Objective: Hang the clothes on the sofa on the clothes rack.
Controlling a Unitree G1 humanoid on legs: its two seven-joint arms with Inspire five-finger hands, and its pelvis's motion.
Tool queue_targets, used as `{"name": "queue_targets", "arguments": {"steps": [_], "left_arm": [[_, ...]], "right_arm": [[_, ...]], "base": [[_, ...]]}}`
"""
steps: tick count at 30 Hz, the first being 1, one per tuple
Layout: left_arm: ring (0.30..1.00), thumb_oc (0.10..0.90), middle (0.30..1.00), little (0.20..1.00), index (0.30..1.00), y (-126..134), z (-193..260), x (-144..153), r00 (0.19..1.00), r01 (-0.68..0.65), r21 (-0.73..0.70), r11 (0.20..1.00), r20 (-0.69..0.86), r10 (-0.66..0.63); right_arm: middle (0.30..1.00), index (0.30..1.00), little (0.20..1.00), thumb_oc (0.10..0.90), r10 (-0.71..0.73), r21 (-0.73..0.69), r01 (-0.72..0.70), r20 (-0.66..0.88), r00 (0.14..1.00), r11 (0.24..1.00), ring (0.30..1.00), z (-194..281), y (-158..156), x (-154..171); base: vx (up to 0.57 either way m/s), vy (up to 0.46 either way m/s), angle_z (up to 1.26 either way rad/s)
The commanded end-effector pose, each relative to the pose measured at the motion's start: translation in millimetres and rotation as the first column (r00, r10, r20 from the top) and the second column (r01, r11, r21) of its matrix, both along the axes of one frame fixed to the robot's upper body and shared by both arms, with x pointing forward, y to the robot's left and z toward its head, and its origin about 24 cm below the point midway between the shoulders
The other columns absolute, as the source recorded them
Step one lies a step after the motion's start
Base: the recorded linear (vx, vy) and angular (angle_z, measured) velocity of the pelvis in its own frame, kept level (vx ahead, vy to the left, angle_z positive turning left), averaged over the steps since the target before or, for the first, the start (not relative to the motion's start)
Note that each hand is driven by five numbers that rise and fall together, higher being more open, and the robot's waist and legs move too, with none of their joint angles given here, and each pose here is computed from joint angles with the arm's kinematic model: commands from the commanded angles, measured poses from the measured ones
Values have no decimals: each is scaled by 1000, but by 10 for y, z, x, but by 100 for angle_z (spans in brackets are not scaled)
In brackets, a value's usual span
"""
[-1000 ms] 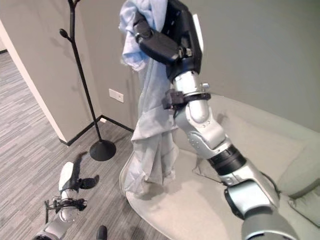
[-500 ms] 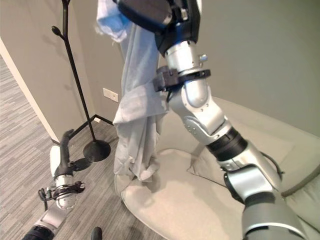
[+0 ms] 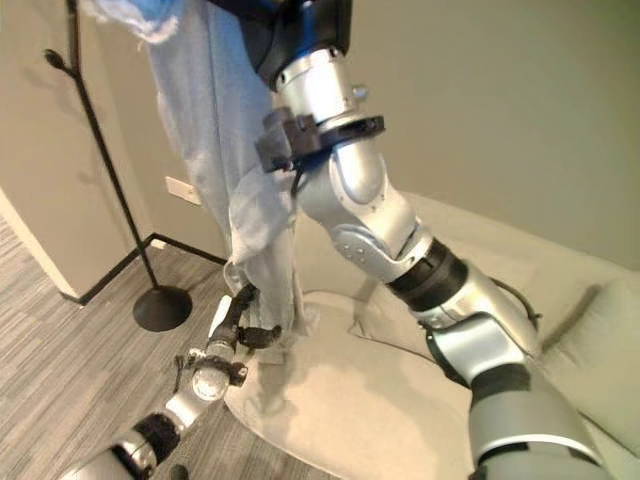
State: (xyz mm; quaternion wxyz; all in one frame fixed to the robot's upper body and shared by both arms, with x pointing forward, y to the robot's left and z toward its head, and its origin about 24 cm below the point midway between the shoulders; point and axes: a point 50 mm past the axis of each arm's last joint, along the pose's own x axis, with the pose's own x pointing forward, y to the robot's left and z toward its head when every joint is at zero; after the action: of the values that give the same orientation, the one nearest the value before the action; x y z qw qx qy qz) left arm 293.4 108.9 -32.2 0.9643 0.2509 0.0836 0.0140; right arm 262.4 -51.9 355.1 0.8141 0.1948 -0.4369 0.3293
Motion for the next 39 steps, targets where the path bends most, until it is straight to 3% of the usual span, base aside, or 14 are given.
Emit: {"name": "queue_targets", "arguments": {"steps": [1, 7, 10, 11, 12, 13, 16, 17, 19, 25, 31, 35, 36, 39], "left_arm": [[300, 400, 300, 300, 300, -68, 431, 360, 977, -65, 45, 997, 204, 54], [300, 400, 300, 300, 300, 322, 423, 364, 939, -264, 26, 964, 234, 251], [300, 400, 300, 300, 300, 585, 538, 339, 880, -364, 7, 932, 331, 341], [300, 400, 300, 300, 300, 917, 779, 261, 786, -439, -22, 898, 474, 396], [300, 400, 300, 300, 300, 1046, 882, 207, 748, -459, -28, 888, 526, 403], [300, 400, 300, 300, 300, 1409, 1133, 41, 647, -537, 8, 844, 645, 406], [300, 400, 300, 300, 300, 1911, 1528, -262, 478, -680, 48, 731, 786, 393], [300, 400, 300, 300, 300, 1916, 1530, -271, 479, -681, 51, 730, 786, 391], [300, 400, 300, 300, 300, 2327, 2082, -644, 263, -830, 67, 554, 923, 282], [300, 400, 300, 300, 300, 2356, 2706, -935, 117, -874, 91, 477, 993, 26], [300, 400, 300, 300, 300, 2131, 3113, -1007, 44, -854, 139, 501, 979, -198], [300, 400, 300, 300, 300, 2178, 2996, -1062, 69, -866, 146, 478, 982, -176], [300, 400, 300, 300, 300, 2247, 2849, -1115, 119, -870, 166, 464, 984, -129], [300, 400, 300, 300, 300, 2237, 2663, -1182, 119, -850, 118, 513, 992, -31]], "right_arm": [[300, 300, 300, 400, 75, 114, -116, 312, 947, 987, 300, 503, -160, -393], [300, 300, 300, 400, 65, 97, -103, 332, 941, 990, 300, 407, -322, -447], [300, 300, 300, 400, 7, 104, -45, 342, 940, 994, 300, 384, -478, -441], [300, 300, 300, 400, -66, 121, 26, 341, 938, 992, 300, 327, -674, -428], [300, 300, 300, 400, -85, 118, 47, 338, 937, 992, 300, 300, -734, -426], [300, 300, 300, 400, -121, 112, 89, 316, 941, 990, 300, 220, -862, -394], [300, 300, 300, 400, -164, 94, 142, 298, 941, 985, 300, 124, -1024, -392], [300, 300, 300, 400, -163, 95, 141, 296, 941, 985, 300, 120, -1027, -393], [300, 300, 300, 400, -230, 43, 227, 252, 940, 973, 300, -54, -1214, -363], [300, 300, 300, 400, -344, -69, 371, 251, 905, 926, 300, -233, -1442, -449], [300, 300, 300, 400, -450, -62, 480, 261, 854, 875, 300, -421, -1568, -584], [300, 300, 300, 400, -524, -87, 566, 285, 803, 820, 300, -466, -1629, -617], [300, 300, 300, 400, -551, -79, 589, 274, 788, 804, 300, -512, -1663, -619], [300, 300, 300, 400, -619, -80, 655, 260, 741, 751, 300, -608, -1692, -577]], "base": [[7, 11, -21], [13, 12, -20], [14, 21, -5], [15, 39, -3], [23, 65, 5], [13, 53, 8], [16, 68, 8], [7, 98, 7], [7, 153, 5], [-38, 149, 19], [-118, 364, 44], [-160, 188, 15], [-124, -12, -45], [-57, -66, -16]]}}
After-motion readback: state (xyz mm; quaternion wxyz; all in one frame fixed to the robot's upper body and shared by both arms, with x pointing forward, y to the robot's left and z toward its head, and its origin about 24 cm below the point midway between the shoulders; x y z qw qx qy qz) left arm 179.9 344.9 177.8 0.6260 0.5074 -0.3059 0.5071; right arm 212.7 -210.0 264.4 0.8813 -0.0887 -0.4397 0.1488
